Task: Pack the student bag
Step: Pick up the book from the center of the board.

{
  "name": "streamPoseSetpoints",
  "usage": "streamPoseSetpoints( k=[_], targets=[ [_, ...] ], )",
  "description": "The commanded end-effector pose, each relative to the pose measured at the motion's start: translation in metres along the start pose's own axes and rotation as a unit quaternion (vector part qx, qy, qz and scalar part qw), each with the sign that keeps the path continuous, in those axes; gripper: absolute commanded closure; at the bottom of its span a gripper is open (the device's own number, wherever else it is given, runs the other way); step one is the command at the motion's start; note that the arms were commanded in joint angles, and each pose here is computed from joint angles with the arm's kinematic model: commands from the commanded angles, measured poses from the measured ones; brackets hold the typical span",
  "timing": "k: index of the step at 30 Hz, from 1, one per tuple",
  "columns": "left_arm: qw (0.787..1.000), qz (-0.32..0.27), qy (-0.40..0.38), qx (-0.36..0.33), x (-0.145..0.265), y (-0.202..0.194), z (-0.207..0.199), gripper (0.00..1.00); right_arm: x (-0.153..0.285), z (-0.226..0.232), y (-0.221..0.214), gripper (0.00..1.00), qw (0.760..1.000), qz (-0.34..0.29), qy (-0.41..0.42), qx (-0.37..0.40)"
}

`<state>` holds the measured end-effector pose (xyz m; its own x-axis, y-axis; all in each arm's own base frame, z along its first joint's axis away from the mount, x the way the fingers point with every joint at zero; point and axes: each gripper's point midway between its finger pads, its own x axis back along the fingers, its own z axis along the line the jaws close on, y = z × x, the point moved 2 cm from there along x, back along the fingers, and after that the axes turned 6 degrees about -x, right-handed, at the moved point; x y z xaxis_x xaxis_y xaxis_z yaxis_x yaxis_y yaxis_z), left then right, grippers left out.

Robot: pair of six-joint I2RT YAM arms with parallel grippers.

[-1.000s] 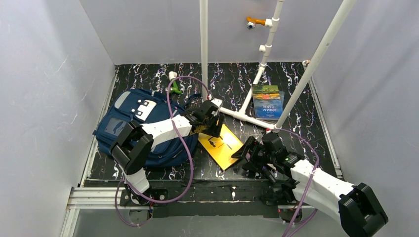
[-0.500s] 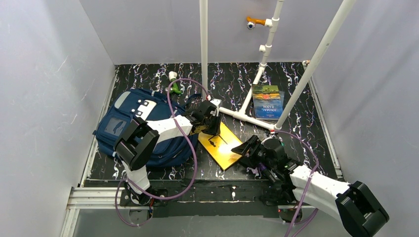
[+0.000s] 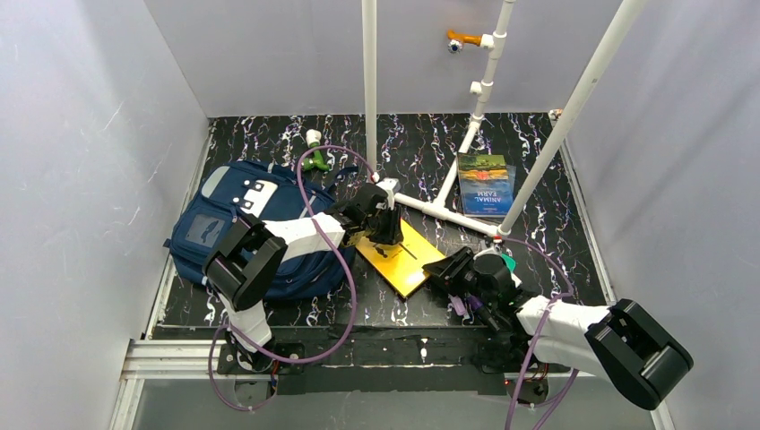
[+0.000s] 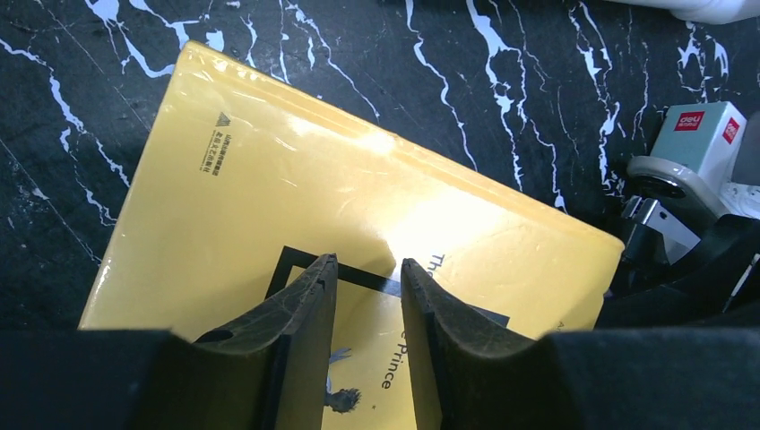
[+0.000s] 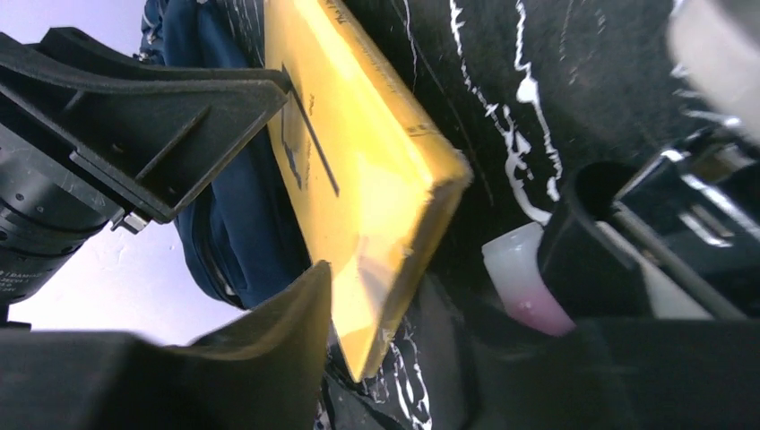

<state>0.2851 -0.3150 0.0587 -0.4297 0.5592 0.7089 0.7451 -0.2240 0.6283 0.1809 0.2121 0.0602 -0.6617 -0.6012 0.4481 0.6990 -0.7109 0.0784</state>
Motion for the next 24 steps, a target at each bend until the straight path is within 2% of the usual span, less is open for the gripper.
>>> streamPoseSetpoints(
  k=[1, 2, 4, 8, 14, 17, 21, 22, 24],
  targets=[
    [0.996, 0.087, -0.012, 0.013, 0.006, -0.047, -0.002, 0.69, 0.011, 0.086, 0.022, 0.60, 0.984, -0.061, 0.166, -0.007],
    [0.996, 0.086, -0.014, 0.015, 0.006, -0.046, -0.003, 0.69, 0.012, 0.092, 0.024, 0.64, 0.982, -0.066, 0.174, -0.006],
    [0.996, 0.084, -0.019, 0.020, 0.008, -0.044, -0.005, 0.69, 0.014, 0.101, 0.026, 0.65, 0.979, -0.073, 0.190, -0.005],
    [0.996, 0.079, -0.034, 0.028, 0.014, -0.040, -0.013, 0.69, 0.012, 0.112, 0.028, 0.63, 0.976, -0.077, 0.203, -0.009],
    [0.995, 0.063, -0.067, 0.042, 0.020, -0.030, -0.026, 0.69, 0.011, 0.138, 0.028, 0.62, 0.962, -0.070, 0.264, -0.019],
    [0.995, 0.061, -0.072, 0.044, 0.024, -0.028, -0.029, 0.69, 0.010, 0.152, 0.028, 0.72, 0.952, -0.067, 0.300, -0.022],
    [0.994, 0.048, -0.085, 0.040, 0.032, -0.019, -0.035, 0.69, 0.007, 0.165, 0.025, 0.95, 0.944, -0.051, 0.324, -0.027],
    [0.994, 0.046, -0.086, 0.039, 0.035, -0.015, -0.037, 0.68, 0.006, 0.165, 0.023, 0.99, 0.945, -0.044, 0.322, -0.025],
    [0.995, 0.033, -0.088, 0.031, 0.047, 0.000, -0.042, 0.65, 0.001, 0.157, 0.022, 0.99, 0.958, -0.034, 0.284, -0.024]
  ],
)
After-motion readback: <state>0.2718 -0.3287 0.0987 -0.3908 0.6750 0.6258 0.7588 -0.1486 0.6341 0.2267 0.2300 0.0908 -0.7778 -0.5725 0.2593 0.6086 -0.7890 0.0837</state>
